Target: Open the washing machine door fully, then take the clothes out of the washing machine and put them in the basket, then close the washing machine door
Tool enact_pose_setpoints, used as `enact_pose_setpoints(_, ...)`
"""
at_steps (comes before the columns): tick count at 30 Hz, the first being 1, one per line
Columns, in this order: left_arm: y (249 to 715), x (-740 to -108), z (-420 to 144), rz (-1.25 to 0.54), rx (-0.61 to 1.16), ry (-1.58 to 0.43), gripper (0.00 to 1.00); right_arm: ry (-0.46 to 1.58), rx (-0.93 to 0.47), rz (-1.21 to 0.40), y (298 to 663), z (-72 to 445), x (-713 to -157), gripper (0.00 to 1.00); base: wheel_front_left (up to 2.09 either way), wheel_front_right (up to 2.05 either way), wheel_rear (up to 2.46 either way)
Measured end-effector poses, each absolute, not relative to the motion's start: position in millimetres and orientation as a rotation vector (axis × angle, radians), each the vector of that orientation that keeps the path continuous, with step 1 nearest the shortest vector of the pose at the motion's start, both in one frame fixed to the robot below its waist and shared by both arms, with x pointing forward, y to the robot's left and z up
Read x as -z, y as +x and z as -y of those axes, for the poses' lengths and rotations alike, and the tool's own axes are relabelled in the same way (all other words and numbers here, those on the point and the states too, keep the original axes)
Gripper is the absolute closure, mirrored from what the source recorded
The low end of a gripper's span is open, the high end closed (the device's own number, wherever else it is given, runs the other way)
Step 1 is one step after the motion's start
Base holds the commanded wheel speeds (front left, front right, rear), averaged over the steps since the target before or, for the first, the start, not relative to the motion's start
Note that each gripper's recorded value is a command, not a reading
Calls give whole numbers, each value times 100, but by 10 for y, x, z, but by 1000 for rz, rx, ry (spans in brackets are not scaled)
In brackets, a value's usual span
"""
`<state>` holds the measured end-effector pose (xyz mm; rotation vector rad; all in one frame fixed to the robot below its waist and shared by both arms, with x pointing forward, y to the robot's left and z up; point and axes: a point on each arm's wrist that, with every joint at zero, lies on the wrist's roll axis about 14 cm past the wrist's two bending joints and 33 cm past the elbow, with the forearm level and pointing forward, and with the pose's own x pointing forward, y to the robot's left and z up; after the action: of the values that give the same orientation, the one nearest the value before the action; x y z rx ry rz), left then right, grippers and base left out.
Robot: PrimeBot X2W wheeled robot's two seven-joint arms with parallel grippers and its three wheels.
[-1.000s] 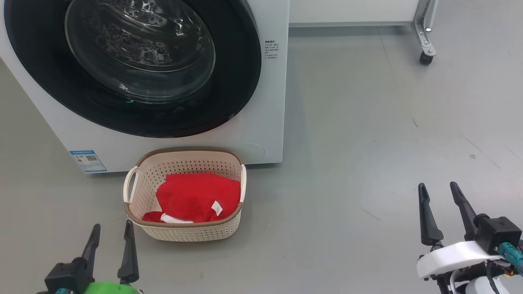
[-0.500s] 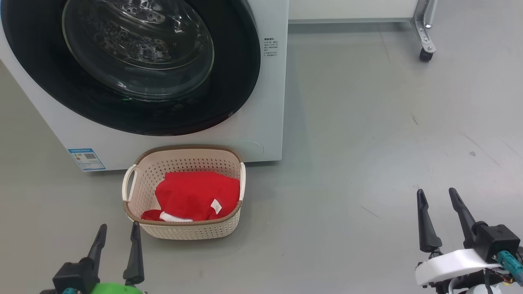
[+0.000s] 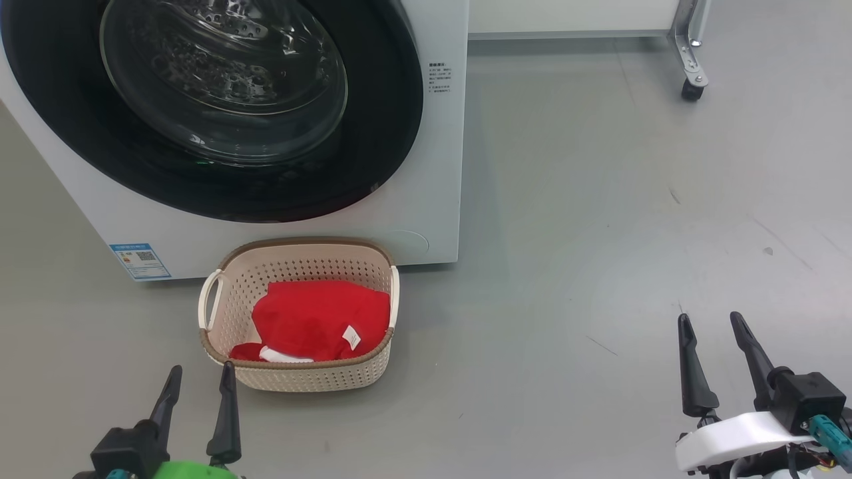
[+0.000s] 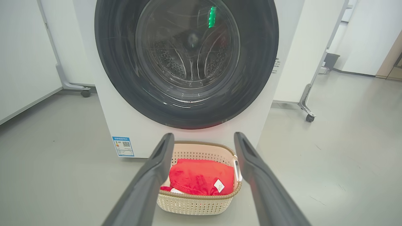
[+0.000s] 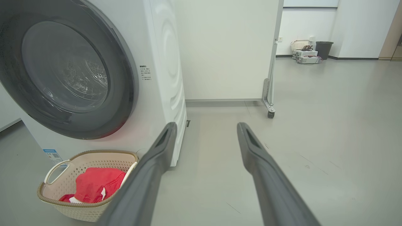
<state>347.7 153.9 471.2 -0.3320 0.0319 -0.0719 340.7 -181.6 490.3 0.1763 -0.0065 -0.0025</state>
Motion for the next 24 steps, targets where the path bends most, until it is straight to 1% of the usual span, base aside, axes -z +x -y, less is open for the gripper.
enact_pose_setpoints(24,3469,-4718,-1542,-29,71,-339,0,178,3,8,3375,1815,-4896,0,0,0,0)
